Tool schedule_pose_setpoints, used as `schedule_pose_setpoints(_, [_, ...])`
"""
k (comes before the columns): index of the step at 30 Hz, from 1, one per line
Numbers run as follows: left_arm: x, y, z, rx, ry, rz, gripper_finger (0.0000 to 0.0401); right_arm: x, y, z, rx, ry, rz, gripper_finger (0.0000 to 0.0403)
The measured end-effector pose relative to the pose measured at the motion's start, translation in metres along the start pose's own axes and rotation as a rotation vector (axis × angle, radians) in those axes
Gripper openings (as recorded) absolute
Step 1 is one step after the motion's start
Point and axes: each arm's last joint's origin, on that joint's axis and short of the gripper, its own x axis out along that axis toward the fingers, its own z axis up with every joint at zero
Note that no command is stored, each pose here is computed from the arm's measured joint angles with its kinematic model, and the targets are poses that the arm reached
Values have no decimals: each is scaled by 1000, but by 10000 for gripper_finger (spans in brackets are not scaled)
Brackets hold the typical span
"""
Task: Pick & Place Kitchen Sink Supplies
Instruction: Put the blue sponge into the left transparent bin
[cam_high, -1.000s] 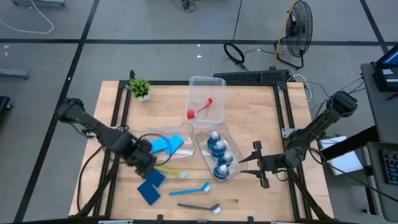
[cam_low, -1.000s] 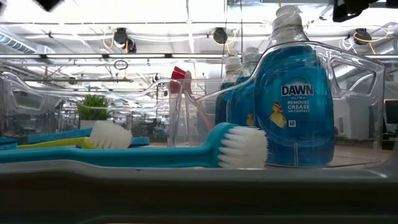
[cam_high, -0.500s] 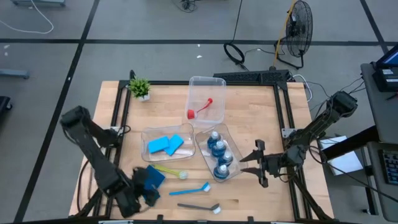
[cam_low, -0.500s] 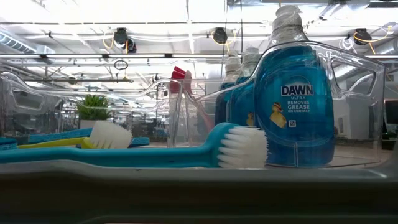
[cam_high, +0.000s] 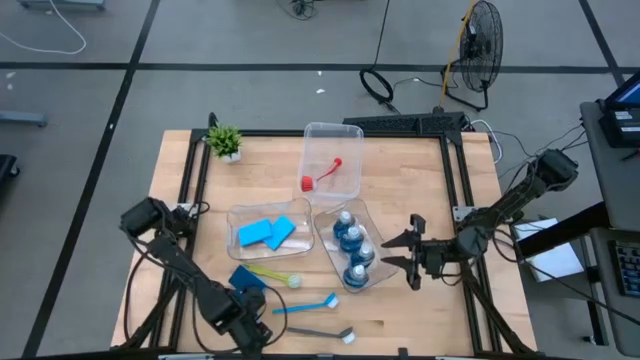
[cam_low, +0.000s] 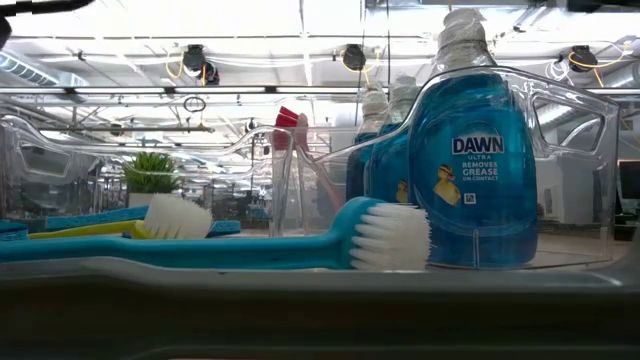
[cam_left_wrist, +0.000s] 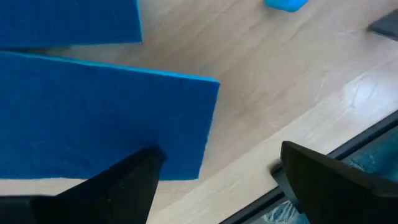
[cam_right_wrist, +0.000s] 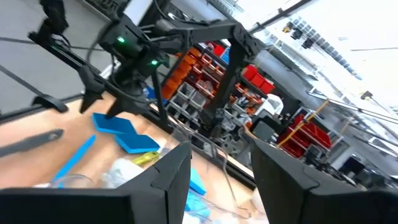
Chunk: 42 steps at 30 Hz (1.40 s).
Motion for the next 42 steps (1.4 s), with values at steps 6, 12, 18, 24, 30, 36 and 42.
schedule_pose_setpoints(6, [-2,0,6,-157,-1,5,335,5,-8,-5,2,20,-50,155])
schedule_pose_setpoints(12, [-4,-16,11,-246,40,-142,335,7,-11,-7,27,33,-69,155])
schedule_pose_setpoints(18, [-10,-34,29,-155,-24,-333,335,7,-11,-7,28,33,-68,155])
schedule_pose_setpoints(24, [-11,-34,44,38,-26,-308,335,7,-11,-7,40,32,-68,155])
schedule_pose_setpoints(30, [-10,-27,48,-8,55,-231,335,7,-11,-7,55,32,-68,155])
schedule_pose_setpoints(36, [-8,-10,49,-241,92,-40,335,7,-10,-9,68,45,-59,155])
schedule_pose_setpoints(42, [-7,-10,40,-333,89,-37,335,7,-10,-9,67,48,-56,155])
